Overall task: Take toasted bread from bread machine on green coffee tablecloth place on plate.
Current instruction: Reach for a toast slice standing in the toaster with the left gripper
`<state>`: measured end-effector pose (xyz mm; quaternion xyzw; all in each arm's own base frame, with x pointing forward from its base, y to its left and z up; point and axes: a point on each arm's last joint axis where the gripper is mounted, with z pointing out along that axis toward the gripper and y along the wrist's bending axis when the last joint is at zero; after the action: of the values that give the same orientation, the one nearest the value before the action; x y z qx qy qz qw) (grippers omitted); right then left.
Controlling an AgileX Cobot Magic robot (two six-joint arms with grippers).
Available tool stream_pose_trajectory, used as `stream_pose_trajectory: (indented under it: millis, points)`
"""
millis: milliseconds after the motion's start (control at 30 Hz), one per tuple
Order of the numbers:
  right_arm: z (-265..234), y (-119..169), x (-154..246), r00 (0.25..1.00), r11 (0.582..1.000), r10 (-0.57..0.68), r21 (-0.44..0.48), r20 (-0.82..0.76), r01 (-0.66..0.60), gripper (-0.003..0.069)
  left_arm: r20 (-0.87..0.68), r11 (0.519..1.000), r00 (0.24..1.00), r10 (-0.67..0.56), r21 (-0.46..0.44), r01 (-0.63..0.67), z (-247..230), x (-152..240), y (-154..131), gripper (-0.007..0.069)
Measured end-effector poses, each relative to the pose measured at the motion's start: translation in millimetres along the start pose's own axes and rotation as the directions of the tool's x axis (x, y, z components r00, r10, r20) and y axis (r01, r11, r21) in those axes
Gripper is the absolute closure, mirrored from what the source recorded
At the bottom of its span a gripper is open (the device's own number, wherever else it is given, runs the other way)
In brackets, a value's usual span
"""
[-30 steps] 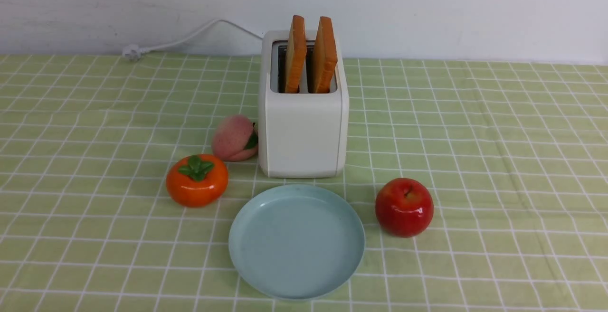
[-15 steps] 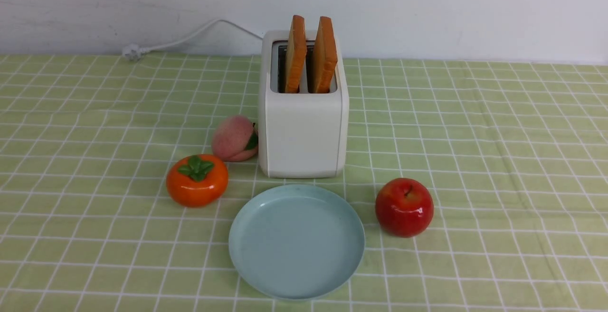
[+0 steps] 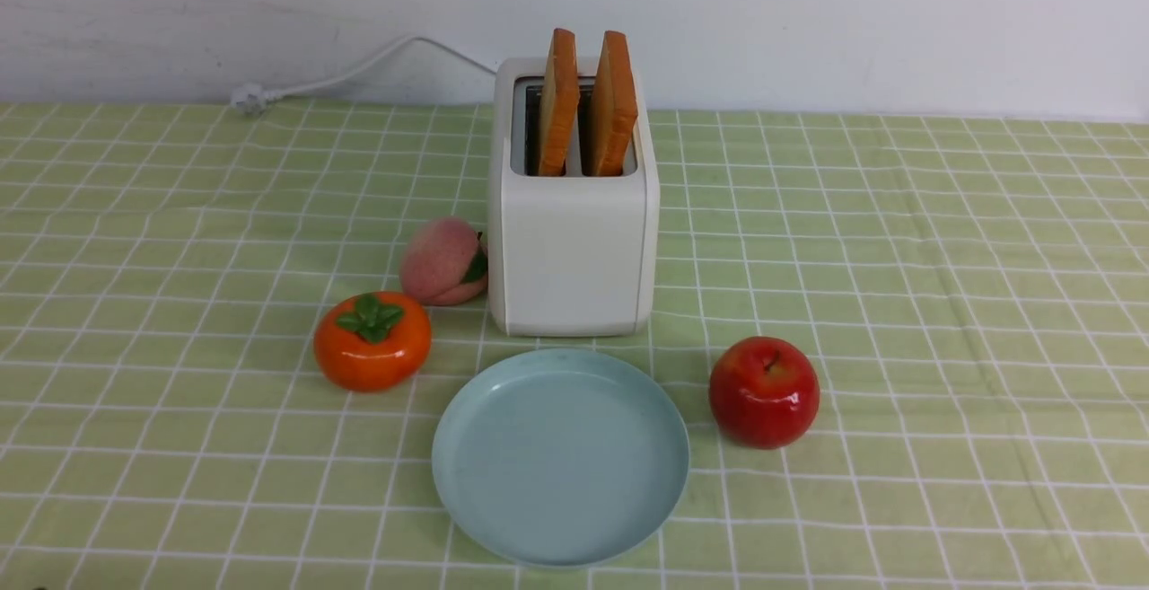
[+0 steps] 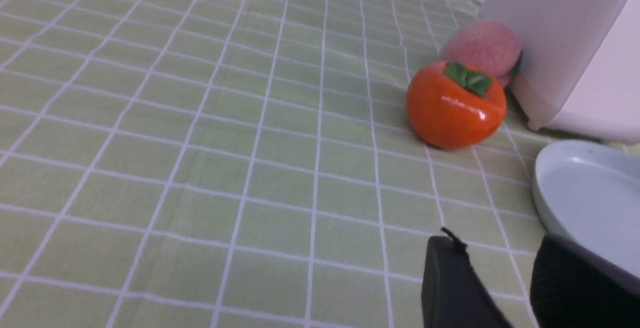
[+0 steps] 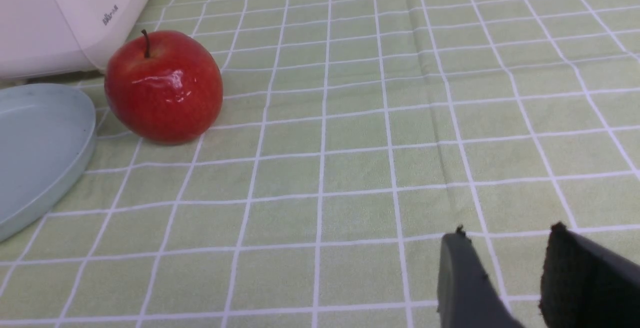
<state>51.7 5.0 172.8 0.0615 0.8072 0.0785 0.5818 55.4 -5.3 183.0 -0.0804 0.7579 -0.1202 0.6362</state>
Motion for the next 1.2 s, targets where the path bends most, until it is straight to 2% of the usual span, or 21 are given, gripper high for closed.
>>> stream_pose_trajectory:
  millis: [33, 100, 167, 300, 467, 600, 700, 733, 767, 800, 833, 900, 1000, 1100, 1133, 1200]
  points:
    - [0.0, 0.0, 0.0, 1.0, 1.0, 0.0, 0.0, 0.0, 0.0, 0.0419, 0.028, 0.999, 0.999, -0.021, 0.029, 0.02, -0.1, -3.0, -0.9, 0.0387]
    - [0.0, 0.0, 0.0, 1.0, 1.0, 0.0, 0.0, 0.0, 0.0, 0.0419, 0.056, 0.998, 0.997, -0.06, 0.021, 0.058, -0.2, -5.2, -1.6, 0.0387]
    - [0.0, -0.1, 0.0, 1.0, 1.0, -0.001, 0.001, 0.0, 0.001, 0.0419, 0.107, 0.988, 0.983, -0.148, 0.062, 0.142, -0.7, -10.7, -3.1, 0.0387]
    - [-0.1, -2.6, -1.8, 0.994, 0.994, -0.109, 0.031, 0.016, 0.109, 0.0419, 0.181, 0.942, 0.926, -0.331, 0.116, 0.314, -2.1, -19.2, -4.0, 0.0387]
    - [0.3, -5.8, -3.3, 0.976, 0.974, -0.217, 0.07, 0.035, 0.214, 0.0419, 0.246, 0.908, 0.875, -0.417, 0.153, 0.389, -3.9, -26.2, -3.4, 0.0387]
    - [0.6, -5.8, -4.1, 0.974, 0.973, -0.221, 0.072, 0.049, 0.217, 0.0419, 0.265, 0.888, 0.848, -0.459, 0.172, 0.427, -4.7, -28.7, -2.8, 0.0387]
    - [0.6, -2.4, -7.9, 0.992, 0.998, -0.052, 0.026, 0.112, 0.049, 0.0419, 0.292, 0.825, 0.771, -0.566, 0.213, 0.524, -6.1, -32.8, -1.0, 0.0387]
    - [0.3, -0.9, -11.1, 0.988, 0.999, 0.042, -0.002, 0.148, -0.042, 0.0419, 0.298, 0.802, 0.744, -0.598, 0.226, 0.553, -6.6, -34.1, -0.3, 0.0387]
    - [-0.2, 0.4, -14.1, 0.975, 0.991, 0.136, -0.034, 0.177, -0.132, 0.0419, 0.294, 0.786, 0.729, -0.619, 0.236, 0.572, -7.0, -35.2, -0.6, 0.0389]
    - [-0.4, 0.6, -14.7, 0.971, 0.988, 0.155, -0.041, 0.183, -0.15, 0.0419, 0.292, 0.781, 0.725, -0.624, 0.238, 0.577, -7.2, -35.6, -0.8, 0.0389]
    - [-1.4, 1.9, -19.2, 0.928, 0.953, 0.302, -0.097, 0.218, -0.287, 0.0419, 0.281, 0.775, 0.722, -0.632, 0.248, 0.581, -9.0, -40.1, -3.5, 0.04]
    - [-2.6, 2.6, -23.7, 0.859, 0.891, 0.452, -0.159, 0.24, -0.425, 0.0419, 0.266, 0.785, 0.74, -0.618, 0.263, 0.56, -13.5, -51.4, -9.6, 0.0433]
    - [-4.4, 2.2, -29.1, 0.791, 0.837, 0.547, -0.212, 0.274, -0.505, 0.0419, 0.24, 0.847, 0.817, -0.524, 0.254, 0.468, -21.4, -71.8, -21.2, 0.0508]
    - [-7.3, 3.4, -35.1, 0.788, 0.84, 0.542, -0.229, 0.293, -0.492, 0.0424, 0.182, 0.915, 0.903, -0.388, 0.193, 0.354, -18.8, -93.1, -31.5, 0.0582]
    - [-7.2, 3.5, -34.9, 0.791, 0.842, 0.537, -0.227, 0.292, -0.489, 0.0426, 0.184, 0.918, 0.906, -0.382, 0.183, 0.35, -18.3, -94.6, -32.1, 0.0582]
    - [-14.8, 10.3, -51.8, 0.838, 0.879, 0.47, -0.232, 0.277, -0.416, 0.0454, 0.13, 0.952, 0.948, -0.29, 0.135, 0.273, -8.2, -113.0, -38.7, 0.0628]
